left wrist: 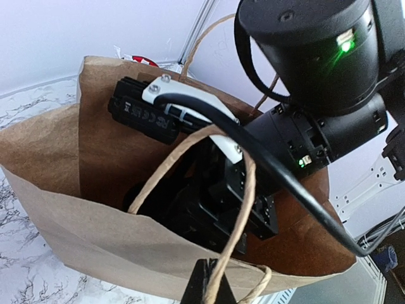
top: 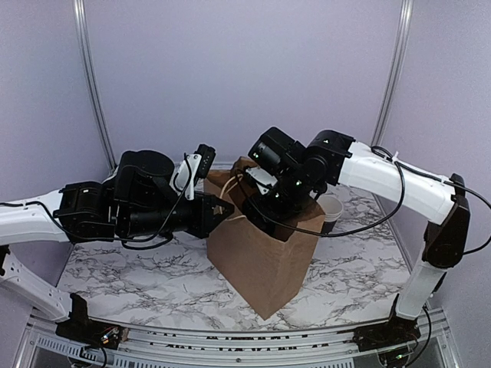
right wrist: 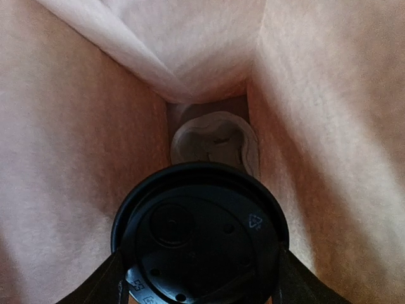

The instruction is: Pack the takeout coffee

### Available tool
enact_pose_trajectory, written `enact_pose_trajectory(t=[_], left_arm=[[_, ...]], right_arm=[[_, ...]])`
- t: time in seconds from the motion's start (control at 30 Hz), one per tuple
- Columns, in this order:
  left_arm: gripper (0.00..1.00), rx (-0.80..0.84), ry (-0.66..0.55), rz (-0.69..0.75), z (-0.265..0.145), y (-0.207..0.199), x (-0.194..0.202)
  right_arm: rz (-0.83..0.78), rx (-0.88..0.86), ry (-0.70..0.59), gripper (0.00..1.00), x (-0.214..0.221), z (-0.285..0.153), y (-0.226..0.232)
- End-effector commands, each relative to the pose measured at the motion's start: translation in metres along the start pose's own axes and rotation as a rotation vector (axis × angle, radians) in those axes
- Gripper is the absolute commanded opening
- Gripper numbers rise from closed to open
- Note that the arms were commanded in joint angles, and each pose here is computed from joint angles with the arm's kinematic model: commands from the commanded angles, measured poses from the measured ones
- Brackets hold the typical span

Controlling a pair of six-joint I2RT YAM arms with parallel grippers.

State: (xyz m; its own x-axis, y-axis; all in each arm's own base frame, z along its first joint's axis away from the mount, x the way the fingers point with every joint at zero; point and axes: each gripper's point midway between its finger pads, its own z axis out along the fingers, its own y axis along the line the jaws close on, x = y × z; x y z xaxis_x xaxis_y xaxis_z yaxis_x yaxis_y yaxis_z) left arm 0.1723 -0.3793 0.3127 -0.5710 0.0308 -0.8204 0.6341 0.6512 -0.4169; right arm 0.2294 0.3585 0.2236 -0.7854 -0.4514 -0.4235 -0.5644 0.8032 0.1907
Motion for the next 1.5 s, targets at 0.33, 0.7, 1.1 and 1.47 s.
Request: enact_pose_trajectory(t=[0.33, 0.7, 1.1, 1.47], left_arm=[[0.0, -0.017, -0.11, -0.061, -0.018, 0.008, -0.018], [0.0, -0.051, -0.128, -0.073, -0.02, 0.016, -0.018], [0.0, -0.083, -0.175, -0.114, -0.031, 0.027, -0.024], [0.0, -0.025, -0.177, -0.112, -0.029, 0.017, -0.025]], right_arm=[[-0.015, -0.002, 0.074, 0.58, 0.025, 0.028, 0.003], [-0.029, 0.024, 0.066, 0.58, 0.024, 0.009, 0.005], [-0.04, 0.043, 0.092, 0.58, 0.035, 0.001, 0.007], [-0.033, 0.033, 0.133, 0.58, 0.053, 0.015, 0.003]])
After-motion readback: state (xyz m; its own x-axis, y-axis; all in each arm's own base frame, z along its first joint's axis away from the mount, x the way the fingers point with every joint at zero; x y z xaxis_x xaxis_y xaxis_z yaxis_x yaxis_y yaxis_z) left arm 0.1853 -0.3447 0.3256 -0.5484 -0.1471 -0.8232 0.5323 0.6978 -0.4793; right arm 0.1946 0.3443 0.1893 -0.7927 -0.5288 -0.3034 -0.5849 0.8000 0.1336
